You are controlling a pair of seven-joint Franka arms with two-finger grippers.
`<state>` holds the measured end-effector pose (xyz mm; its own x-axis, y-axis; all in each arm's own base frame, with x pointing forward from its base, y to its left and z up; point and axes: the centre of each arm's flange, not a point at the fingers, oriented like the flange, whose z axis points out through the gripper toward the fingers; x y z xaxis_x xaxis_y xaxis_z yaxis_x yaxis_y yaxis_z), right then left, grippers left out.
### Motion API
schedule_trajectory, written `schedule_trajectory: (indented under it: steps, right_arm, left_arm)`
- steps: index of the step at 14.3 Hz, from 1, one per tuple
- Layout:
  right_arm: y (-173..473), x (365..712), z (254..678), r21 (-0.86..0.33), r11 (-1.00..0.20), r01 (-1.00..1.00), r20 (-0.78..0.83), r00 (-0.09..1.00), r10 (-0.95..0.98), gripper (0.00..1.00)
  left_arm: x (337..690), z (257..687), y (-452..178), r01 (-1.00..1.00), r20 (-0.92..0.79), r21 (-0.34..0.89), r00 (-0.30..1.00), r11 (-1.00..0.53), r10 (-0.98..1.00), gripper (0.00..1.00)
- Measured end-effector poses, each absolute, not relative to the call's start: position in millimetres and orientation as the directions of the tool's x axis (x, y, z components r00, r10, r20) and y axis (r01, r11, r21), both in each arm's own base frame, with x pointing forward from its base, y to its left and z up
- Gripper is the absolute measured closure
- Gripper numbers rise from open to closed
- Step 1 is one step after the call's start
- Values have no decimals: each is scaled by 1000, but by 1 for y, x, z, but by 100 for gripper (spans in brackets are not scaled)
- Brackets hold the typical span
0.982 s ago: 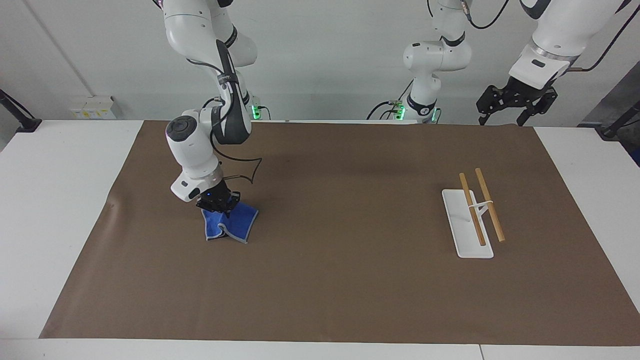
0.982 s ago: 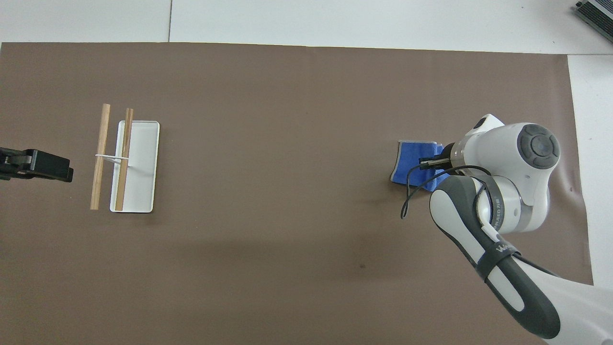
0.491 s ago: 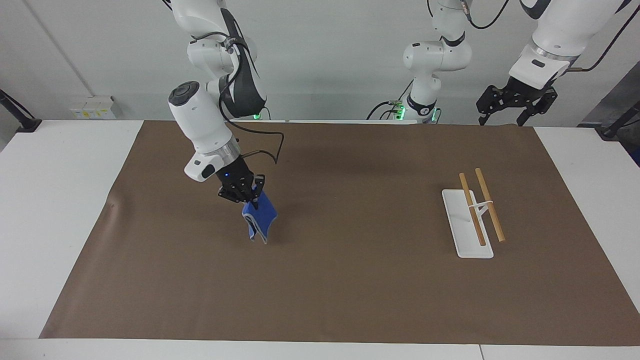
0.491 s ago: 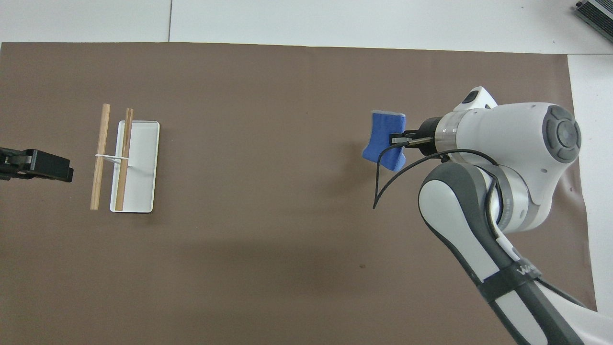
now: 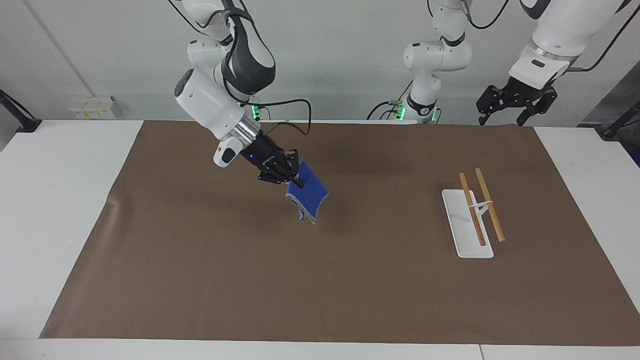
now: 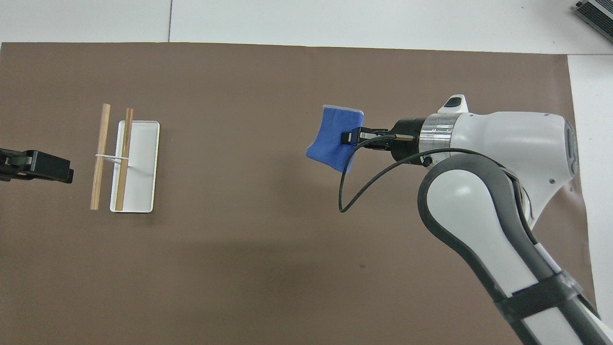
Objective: Right arm passes towel to left arm to hang
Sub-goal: 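Lift the towel with the right gripper while the left gripper reaches out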
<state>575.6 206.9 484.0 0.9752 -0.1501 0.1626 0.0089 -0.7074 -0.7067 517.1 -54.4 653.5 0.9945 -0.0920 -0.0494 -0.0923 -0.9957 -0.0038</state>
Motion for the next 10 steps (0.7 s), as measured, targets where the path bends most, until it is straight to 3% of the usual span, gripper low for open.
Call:
schedule_trajectory:
  steps: [3,5,10]
  right_arm:
    - [224,569,485,-821,-570,-37,94,975,-199,96]
    - [231,566,483,-886,-460,-60,53,972,-228,96]
    - [245,561,486,-966,-224,-130,-57,951,-305,96]
  left_arm:
    - [516,653,-62,-105,-53,6,993,-994,-105,0]
    - [517,652,-73,-92,-35,88,995,-992,-95,0]
    - [526,629,-107,209,-16,299,977,-931,214,0]
